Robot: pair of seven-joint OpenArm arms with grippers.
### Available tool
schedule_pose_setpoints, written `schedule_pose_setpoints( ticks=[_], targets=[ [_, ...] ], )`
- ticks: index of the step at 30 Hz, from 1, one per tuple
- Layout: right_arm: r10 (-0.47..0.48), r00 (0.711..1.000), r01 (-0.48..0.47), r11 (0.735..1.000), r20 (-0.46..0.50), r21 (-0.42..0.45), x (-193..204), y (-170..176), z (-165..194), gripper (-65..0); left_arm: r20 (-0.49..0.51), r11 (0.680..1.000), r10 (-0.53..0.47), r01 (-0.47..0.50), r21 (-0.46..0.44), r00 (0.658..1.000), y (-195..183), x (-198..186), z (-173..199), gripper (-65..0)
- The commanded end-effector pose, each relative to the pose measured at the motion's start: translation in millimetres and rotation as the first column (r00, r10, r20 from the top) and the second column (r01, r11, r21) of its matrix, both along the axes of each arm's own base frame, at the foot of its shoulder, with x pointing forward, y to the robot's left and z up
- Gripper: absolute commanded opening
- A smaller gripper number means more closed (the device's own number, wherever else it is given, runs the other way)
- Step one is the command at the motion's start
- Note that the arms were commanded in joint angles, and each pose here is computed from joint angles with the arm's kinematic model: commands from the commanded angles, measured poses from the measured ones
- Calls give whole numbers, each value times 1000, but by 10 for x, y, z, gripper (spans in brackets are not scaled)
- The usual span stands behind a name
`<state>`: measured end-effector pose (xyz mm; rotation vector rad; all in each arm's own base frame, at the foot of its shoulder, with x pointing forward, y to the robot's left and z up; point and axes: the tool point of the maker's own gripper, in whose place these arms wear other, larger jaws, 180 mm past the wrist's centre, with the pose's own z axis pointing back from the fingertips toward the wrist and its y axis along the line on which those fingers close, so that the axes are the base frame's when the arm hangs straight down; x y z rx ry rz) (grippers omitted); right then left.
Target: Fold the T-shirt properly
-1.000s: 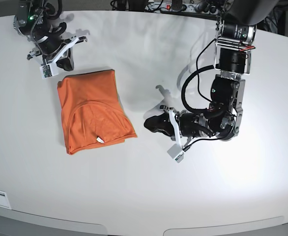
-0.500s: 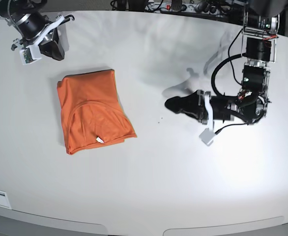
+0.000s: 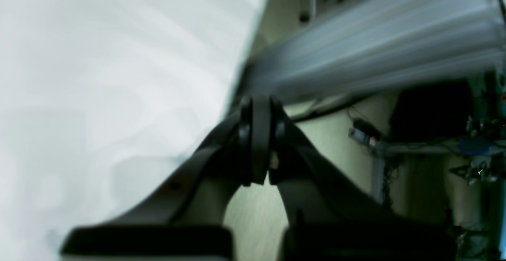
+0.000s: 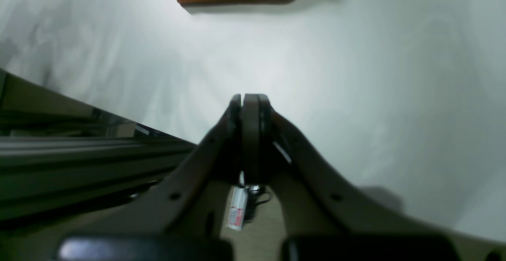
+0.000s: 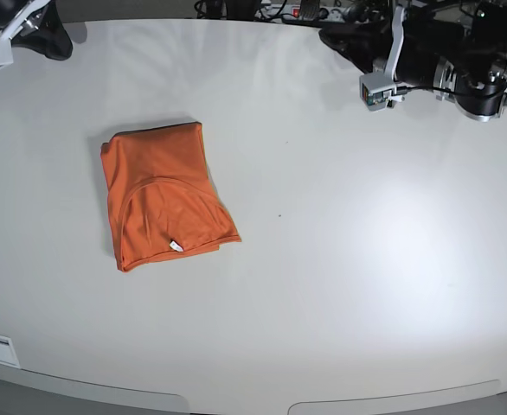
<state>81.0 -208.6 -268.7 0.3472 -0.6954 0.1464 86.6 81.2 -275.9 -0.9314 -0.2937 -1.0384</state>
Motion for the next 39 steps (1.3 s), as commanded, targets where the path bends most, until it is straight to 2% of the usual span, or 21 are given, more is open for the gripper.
schedule_pose_setpoints(
  ticks=[1, 7, 10, 14, 18, 19, 22, 25, 27, 30, 33, 39],
  targets=[
    [8, 1000, -8, 1000, -17, -5, -78, 0, 36, -650, -4, 1000, -18, 18, 14, 1000, 32, -120, 41, -650],
    [6, 981, -11, 1000, -192, -26, -526, -49, -60, -650, -120, 992, 85, -72, 108, 989, 272, -548, 13, -650],
    [15, 953, -26, 999, -302, -32, -794, -54, -110, -650, -200, 978, 154, -121, 170, 967, 420, -774, -14, -650],
    [4, 897, -13, 1000, -443, -18, -1190, -90, -170, -650, -322, 956, 257, -191, 223, 911, 495, -1138, -3, -650],
    [-9, 853, 39, 998, -523, 45, -1424, -55, -351, -650, -408, 941, 316, -228, 251, 856, 439, -1502, -22, -650],
    [-6, 834, 49, 997, -551, 63, -1507, -30, -426, -650, -408, 930, 345, -250, 269, 845, 443, -1558, -66, -650],
    [23, 774, 76, 989, -633, 128, -1777, 93, -695, -650, -373, 872, 478, -378, 310, 795, 448, -1533, -273, -650],
    [74, 705, 57, 985, -705, 161, -2086, 200, -966, -650, -375, 834, 542, -430, 345, 752, 457, -1546, -544, -650],
    [108, 677, 29, 985, -728, 172, -2195, 272, -1185, -650, -393, 815, 574, -457, 356, 718, 457, -1543, -758, -650],
    [140, 667, -6, 983, -732, 183, -2195, 392, -1563, -650, -417, 789, 611, -481, 381, 673, 478, -1536, -1150, -650],
    [162, 671, -28, 981, -724, 194, -2088, 498, -1946, -650, -434, 773, 631, -476, 419, 643, 479, -1543, -1596, -650],
    [185, 688, -49, 977, -701, 209, -1822, 683, -2604, -650, -414, 735, 665, -449, 508, 621, 463, -1557, -2436, -650]
  ],
)
